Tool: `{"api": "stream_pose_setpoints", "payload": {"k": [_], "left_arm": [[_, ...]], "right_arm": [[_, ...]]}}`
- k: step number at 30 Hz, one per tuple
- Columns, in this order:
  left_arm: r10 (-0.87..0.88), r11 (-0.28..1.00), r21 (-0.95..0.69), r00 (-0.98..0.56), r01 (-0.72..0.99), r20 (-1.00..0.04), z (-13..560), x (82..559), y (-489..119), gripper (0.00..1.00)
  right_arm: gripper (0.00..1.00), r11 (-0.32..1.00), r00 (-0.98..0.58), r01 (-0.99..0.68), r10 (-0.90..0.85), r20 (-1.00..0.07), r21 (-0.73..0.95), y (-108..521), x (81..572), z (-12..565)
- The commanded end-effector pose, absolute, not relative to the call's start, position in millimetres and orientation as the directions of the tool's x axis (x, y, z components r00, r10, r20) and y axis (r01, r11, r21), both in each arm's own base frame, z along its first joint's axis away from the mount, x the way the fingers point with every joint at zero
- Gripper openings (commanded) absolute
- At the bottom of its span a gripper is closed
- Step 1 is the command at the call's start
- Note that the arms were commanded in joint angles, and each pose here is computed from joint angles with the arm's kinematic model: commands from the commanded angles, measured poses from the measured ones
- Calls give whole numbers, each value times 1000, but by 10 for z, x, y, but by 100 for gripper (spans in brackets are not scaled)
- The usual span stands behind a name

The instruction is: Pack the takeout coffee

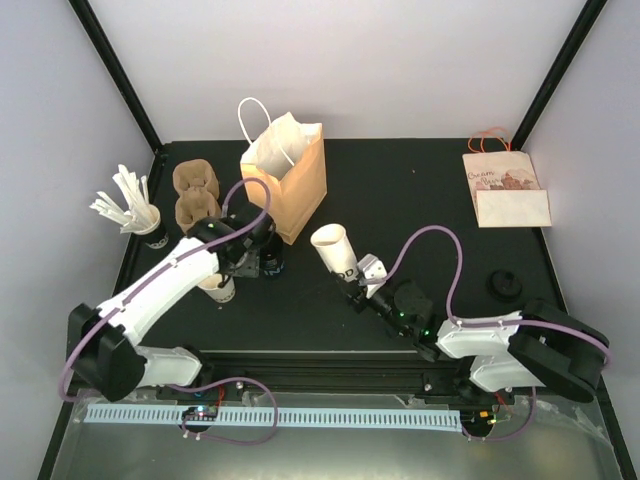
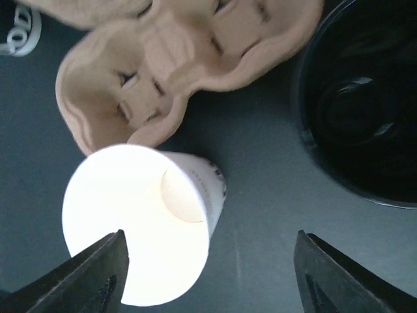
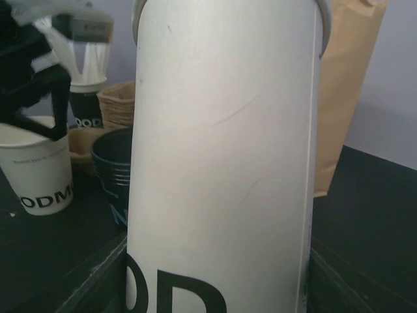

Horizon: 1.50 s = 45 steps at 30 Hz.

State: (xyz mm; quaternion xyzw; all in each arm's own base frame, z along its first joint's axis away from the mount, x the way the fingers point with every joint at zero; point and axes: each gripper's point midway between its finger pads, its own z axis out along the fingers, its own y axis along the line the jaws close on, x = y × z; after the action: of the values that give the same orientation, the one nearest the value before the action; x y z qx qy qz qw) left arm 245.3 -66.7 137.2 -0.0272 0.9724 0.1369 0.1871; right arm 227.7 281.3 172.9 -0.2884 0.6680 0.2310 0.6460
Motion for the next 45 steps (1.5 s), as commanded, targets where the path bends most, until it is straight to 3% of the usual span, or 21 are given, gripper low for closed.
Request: {"api": "stream_pose_setpoints", "payload": {"k": [1,3,6,9,13,17,20,25,30,32,37,39,41,43,45], "left_arm": [[-2,998,56,-887,-31,-462,2037,2456,-920,75],[38,979,-156,-877,128,-480,2270,2407,-1336,76],[26,817,-473,-841,329,-540,2691,2311,-1966,78],[-60,725,-582,-809,367,-585,2996,2360,-2148,77],[-67,648,-639,-805,414,-589,3156,2364,-2306,72],[8,561,-703,-852,437,-523,3048,2278,-2516,51],[60,509,-739,-875,442,-481,3003,2205,-2620,43],[77,555,-714,-882,426,-465,2854,2225,-2577,35],[78,656,-636,-875,406,-479,2718,2284,-2414,35],[77,694,-601,-872,395,-484,2665,2321,-2347,40],[96,682,-618,-886,390,-454,2586,2303,-2391,43],[110,655,-643,-892,396,-438,2579,2267,-2449,35],[112,629,-663,-891,407,-440,2593,2254,-2490,19],[111,621,-666,-887,415,-448,2595,2260,-2506,4],[111,629,-656,-882,418,-457,2574,2287,-2499,2]], "right_arm": [[45,693,105,-720,80,-991,-20,2829,2183,2096],[45,658,136,-751,78,-988,-51,2870,2107,2118],[47,606,188,-789,80,-979,-102,2910,1980,2181],[47,564,242,-809,65,-968,-164,2933,1872,2225],[47,528,278,-821,35,-960,-218,2966,1804,2256],[47,511,289,-827,28,-957,-235,2981,1773,2278],[47,502,288,-831,21,-957,-240,3010,1772,2282],[47,495,287,-835,21,-958,-240,3037,1774,2296],[47,499,288,-833,20,-957,-240,3034,1781,2297],[47,499,287,-833,20,-958,-239,3035,1783,2301],[49,494,286,-836,21,-958,-239,3038,1772,2305],[51,491,285,-837,17,-959,-240,3050,1776,2301],[56,488,282,-839,14,-959,-240,3063,1780,2301],[73,500,273,-835,11,-962,-231,3060,1808,2308],[88,561,225,-808,10,-974,-181,3003,1927,2316]]}}
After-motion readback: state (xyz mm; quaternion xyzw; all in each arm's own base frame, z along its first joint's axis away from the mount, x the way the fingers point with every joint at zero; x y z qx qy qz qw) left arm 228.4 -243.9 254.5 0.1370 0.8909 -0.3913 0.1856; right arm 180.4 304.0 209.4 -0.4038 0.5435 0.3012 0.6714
